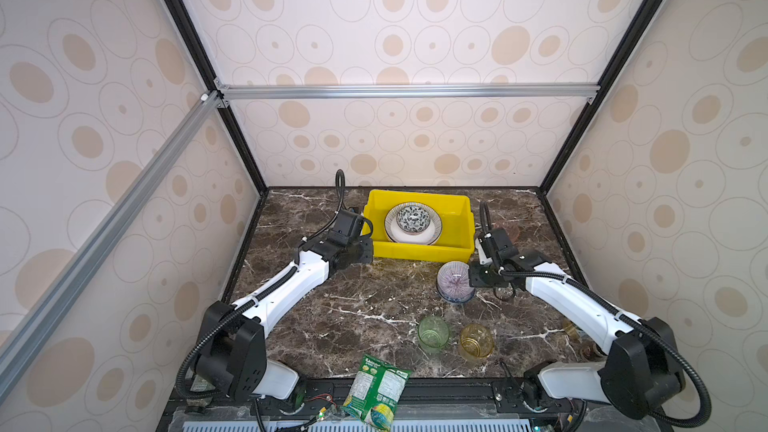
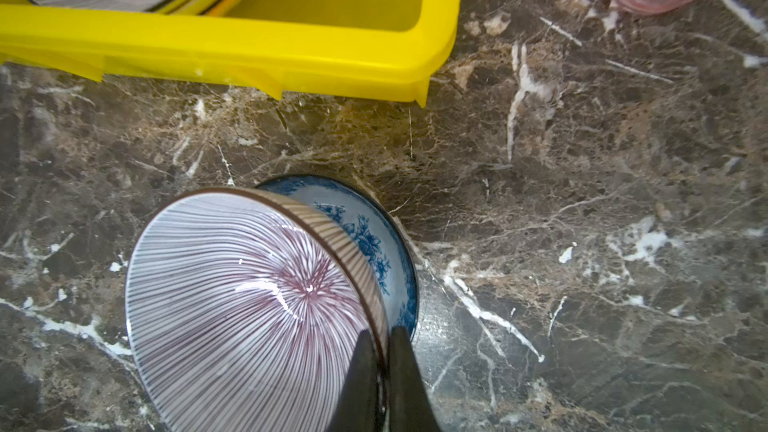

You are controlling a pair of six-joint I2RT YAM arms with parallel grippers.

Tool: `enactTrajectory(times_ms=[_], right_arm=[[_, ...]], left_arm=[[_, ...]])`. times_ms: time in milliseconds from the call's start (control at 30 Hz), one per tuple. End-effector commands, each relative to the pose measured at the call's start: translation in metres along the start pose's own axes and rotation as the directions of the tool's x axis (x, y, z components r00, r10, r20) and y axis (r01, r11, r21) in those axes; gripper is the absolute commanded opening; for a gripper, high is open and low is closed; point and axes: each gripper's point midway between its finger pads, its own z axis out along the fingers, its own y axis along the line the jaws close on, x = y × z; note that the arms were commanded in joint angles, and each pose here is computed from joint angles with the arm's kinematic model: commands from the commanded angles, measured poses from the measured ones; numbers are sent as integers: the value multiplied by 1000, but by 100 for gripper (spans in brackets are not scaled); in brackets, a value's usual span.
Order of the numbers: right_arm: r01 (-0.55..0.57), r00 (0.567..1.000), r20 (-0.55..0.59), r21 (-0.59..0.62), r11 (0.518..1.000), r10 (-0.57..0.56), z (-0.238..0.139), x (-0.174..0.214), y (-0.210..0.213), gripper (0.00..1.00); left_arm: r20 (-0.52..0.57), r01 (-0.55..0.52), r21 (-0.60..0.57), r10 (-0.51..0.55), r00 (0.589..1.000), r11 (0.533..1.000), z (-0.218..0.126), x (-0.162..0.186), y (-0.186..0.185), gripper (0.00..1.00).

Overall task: Place the mixed dishes into the plastic bin
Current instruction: 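Lift the pink-striped bowl with the right gripper toward the yellow bin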

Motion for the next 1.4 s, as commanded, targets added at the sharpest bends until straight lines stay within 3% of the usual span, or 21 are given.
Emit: enactTrajectory(times_ms=[0,567,1367], right_arm=[[-15,997,71,-58,998,19,-24,-18,14,0],[-32,973,218,-178,983,72,-61,-77,47,0],[18,966,254,-242,970,45,-16,-174,111,0]], left_arm=[[31,-25,24,24,999,999,-5,-11,-7,24],[66,-44,65,40,997,997,-8,-24,-16,24],[94,-14,134,1,996,991,4,-36,-23,22]])
